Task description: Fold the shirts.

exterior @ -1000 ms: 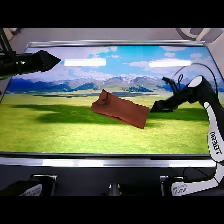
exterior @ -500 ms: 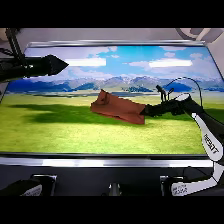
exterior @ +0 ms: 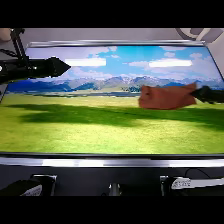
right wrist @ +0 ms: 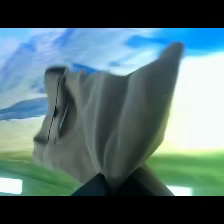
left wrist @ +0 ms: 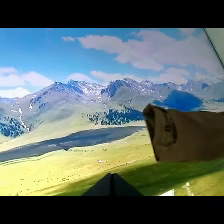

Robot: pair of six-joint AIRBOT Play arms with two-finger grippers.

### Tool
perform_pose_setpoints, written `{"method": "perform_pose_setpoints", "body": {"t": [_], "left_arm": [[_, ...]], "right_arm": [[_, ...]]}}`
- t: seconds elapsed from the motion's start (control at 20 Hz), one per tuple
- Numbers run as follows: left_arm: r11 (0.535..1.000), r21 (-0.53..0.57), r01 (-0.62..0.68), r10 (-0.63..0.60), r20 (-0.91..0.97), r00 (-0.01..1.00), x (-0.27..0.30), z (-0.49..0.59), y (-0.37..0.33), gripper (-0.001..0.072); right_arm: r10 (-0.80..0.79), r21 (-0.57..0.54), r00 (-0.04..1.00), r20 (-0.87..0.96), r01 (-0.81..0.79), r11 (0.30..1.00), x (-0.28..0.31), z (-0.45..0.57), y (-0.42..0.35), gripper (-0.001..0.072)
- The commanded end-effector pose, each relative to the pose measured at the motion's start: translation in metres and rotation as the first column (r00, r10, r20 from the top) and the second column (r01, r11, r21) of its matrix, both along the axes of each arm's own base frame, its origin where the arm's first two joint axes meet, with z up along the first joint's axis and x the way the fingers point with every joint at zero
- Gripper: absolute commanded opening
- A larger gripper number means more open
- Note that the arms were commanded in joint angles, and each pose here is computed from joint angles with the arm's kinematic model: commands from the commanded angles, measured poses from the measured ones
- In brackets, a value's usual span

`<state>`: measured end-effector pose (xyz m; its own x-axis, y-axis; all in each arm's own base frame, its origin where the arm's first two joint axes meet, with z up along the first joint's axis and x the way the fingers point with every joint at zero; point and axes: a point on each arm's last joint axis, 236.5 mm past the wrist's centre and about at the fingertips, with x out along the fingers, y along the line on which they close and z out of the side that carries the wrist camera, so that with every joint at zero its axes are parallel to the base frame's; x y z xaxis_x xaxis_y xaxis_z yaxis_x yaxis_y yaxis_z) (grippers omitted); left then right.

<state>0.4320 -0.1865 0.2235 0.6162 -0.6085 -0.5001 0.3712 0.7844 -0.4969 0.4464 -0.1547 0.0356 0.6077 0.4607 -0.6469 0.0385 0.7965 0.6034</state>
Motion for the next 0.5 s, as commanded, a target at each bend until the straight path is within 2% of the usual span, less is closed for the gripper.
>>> {"method": "perform_pose_setpoints", "body": {"t": [0.0,0.1,0.25,0.45], "left_arm": [[1.0,0.003,0.001,-0.001,-0.017,1.0,0.0,-0.008,0.0,0.0023],[1.0,0.002,0.008,-0.008,-0.017,1.0,-0.002,-0.008,-0.003,0.0023],[1.0,0.002,0.027,-0.027,-0.017,0.999,-0.005,-0.008,-0.012,0.0023],[0.998,0.004,0.056,-0.056,-0.019,0.998,-0.01,-0.009,-0.024,0.0023]], "right_arm": [[-0.154,-0.076,0.963,-0.219,0.14,0.987,-0.108,-0.016,-0.099,0.0019],[-0.208,-0.141,0.895,-0.394,0.165,0.976,-0.172,-0.037,-0.125,0.0018],[-0.212,-0.214,0.758,-0.617,0.097,0.972,-0.247,-0.067,-0.131,0.0018],[-0.244,-0.205,0.703,-0.668,0.141,0.969,-0.27,-0.087,-0.097,0.0018]]}}
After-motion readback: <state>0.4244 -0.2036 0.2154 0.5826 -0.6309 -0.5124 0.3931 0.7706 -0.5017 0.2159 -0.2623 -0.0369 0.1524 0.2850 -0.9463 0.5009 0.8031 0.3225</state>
